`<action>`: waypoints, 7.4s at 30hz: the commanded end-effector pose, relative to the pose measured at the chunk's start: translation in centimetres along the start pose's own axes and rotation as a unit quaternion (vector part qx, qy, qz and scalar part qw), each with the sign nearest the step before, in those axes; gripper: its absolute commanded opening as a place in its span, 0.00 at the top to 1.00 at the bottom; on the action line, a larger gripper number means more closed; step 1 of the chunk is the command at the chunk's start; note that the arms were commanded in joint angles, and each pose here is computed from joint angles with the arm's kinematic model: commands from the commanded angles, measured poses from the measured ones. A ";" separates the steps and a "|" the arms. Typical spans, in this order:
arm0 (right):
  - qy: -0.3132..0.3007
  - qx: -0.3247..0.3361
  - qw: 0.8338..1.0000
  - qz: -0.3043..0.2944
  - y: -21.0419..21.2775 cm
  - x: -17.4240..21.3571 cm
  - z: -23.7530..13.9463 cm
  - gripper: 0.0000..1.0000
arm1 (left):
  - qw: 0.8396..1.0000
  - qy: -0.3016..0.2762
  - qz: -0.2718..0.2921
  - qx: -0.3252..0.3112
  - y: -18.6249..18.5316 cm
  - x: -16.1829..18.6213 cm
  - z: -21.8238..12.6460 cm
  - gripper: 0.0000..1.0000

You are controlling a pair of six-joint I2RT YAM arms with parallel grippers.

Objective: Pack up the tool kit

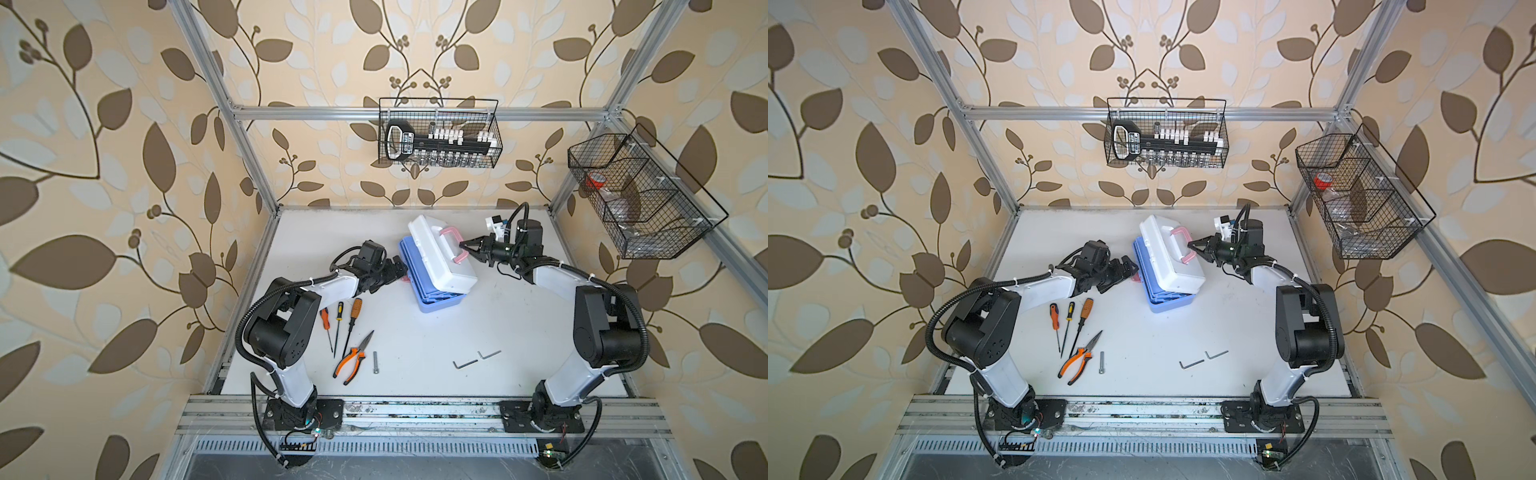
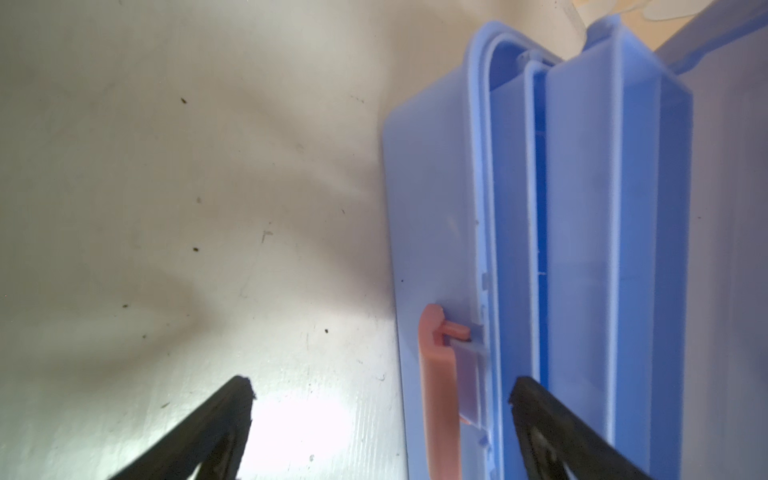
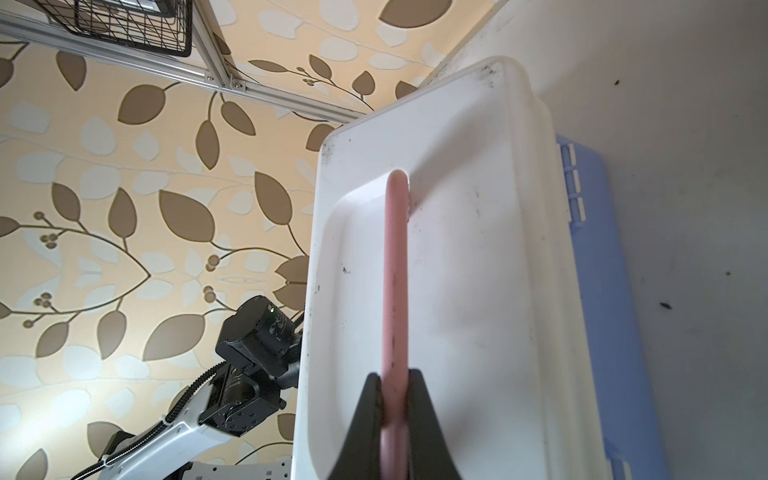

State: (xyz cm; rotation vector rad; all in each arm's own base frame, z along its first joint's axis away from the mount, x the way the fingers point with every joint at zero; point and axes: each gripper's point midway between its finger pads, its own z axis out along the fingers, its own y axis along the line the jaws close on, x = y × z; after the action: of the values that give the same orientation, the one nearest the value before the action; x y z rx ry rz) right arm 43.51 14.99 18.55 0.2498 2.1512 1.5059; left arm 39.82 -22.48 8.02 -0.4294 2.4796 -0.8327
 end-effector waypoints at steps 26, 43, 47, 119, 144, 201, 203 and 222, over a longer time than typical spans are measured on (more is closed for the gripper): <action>0.000 0.002 1.000 0.018 -1.7 0.0 0.0 0.92 | 0.998 0.003 -0.017 0.059 -2.2 -1.1 2.1 0.01; -0.042 -0.010 0.999 0.018 -0.7 -2.5 -3.0 0.92 | 0.998 0.023 -0.061 0.006 3.9 -0.2 4.2 0.03; -0.061 -0.003 0.998 0.025 -1.4 -3.1 -4.4 0.92 | 0.997 0.022 -0.068 -0.001 5.0 -0.5 3.8 0.03; -0.194 0.323 0.926 -0.011 -7.5 -2.2 -15.9 0.45 | 0.998 0.031 -0.055 0.021 3.2 2.5 -1.1 0.01; -0.076 0.370 0.856 -0.353 6.0 17.5 -5.9 0.49 | 0.980 -0.093 0.031 -0.176 6.9 2.4 -18.1 0.22; 0.205 0.407 0.827 -0.330 -3.3 38.4 16.5 0.65 | 0.888 -0.381 -0.114 -0.232 14.2 2.3 -34.9 0.38; 0.199 0.420 0.818 -0.339 -3.6 37.4 16.3 0.68 | 0.888 -0.380 -0.113 -0.232 14.2 2.3 -34.8 0.38; 0.177 0.358 0.852 -0.339 1.1 32.1 16.8 1.00 | 0.897 -0.349 -0.105 -0.251 15.0 3.0 -32.0 0.36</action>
State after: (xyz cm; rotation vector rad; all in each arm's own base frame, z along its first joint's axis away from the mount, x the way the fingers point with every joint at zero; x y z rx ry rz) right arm 22.68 43.23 2.27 -0.5609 2.6505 0.2674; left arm 17.73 3.09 20.59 -1.0075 1.9209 -0.0718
